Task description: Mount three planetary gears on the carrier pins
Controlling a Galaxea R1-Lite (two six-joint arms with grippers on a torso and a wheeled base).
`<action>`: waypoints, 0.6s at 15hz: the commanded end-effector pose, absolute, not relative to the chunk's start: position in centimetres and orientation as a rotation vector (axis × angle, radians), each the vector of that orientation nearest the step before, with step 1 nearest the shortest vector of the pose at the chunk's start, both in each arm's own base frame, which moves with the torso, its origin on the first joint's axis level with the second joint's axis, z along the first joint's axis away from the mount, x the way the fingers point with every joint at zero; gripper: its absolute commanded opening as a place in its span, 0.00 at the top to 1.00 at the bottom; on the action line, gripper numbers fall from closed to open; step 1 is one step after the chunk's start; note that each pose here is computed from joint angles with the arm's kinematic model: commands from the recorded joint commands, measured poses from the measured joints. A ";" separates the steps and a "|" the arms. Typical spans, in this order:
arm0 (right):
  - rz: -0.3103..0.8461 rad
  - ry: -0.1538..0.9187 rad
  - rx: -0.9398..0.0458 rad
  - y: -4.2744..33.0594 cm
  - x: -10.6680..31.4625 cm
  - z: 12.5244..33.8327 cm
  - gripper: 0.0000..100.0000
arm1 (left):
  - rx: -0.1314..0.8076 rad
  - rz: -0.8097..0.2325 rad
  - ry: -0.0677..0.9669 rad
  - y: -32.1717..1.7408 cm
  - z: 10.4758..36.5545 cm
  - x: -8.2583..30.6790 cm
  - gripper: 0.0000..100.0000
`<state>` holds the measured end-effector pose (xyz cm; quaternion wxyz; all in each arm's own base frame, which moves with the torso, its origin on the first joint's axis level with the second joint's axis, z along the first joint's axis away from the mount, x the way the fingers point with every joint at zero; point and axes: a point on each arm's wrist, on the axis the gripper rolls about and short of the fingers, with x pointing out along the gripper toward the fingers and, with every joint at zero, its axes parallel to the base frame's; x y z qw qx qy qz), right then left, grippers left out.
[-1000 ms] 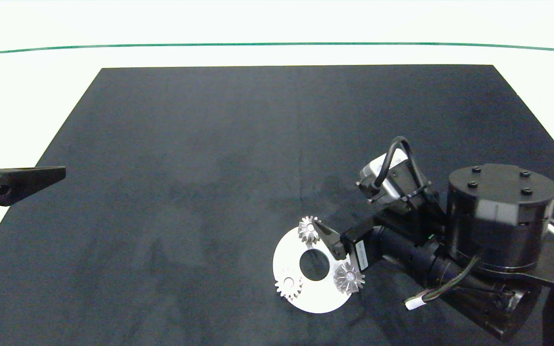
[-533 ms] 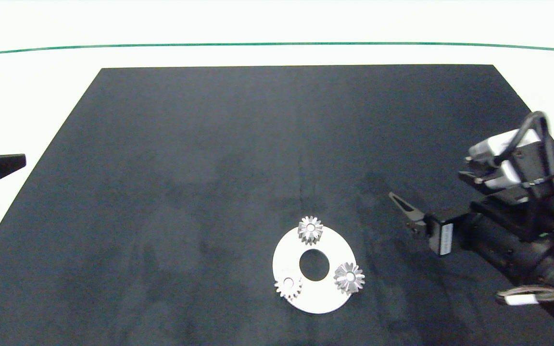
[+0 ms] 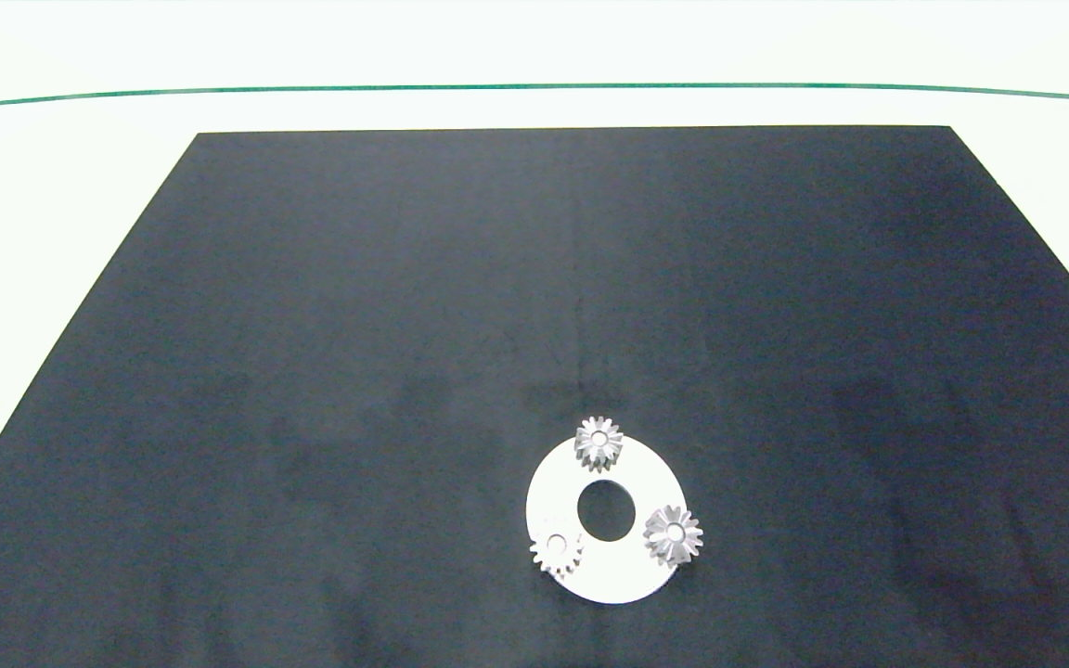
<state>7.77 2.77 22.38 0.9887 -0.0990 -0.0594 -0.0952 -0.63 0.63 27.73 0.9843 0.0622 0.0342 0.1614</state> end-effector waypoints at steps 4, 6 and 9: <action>-0.658 -0.313 -0.215 -1.7 -3.0 18.6 0.00 | 0.167 0.361 -0.188 0.2 20.0 -7.0 0.00; -0.653 -0.441 -0.257 -1.2 -5.8 17.4 0.00 | 0.197 0.263 -0.212 0.4 17.7 -7.5 0.00; -0.617 -0.465 -0.255 -1.1 -6.0 16.2 0.00 | 0.208 0.238 -0.141 0.5 15.2 -6.4 0.00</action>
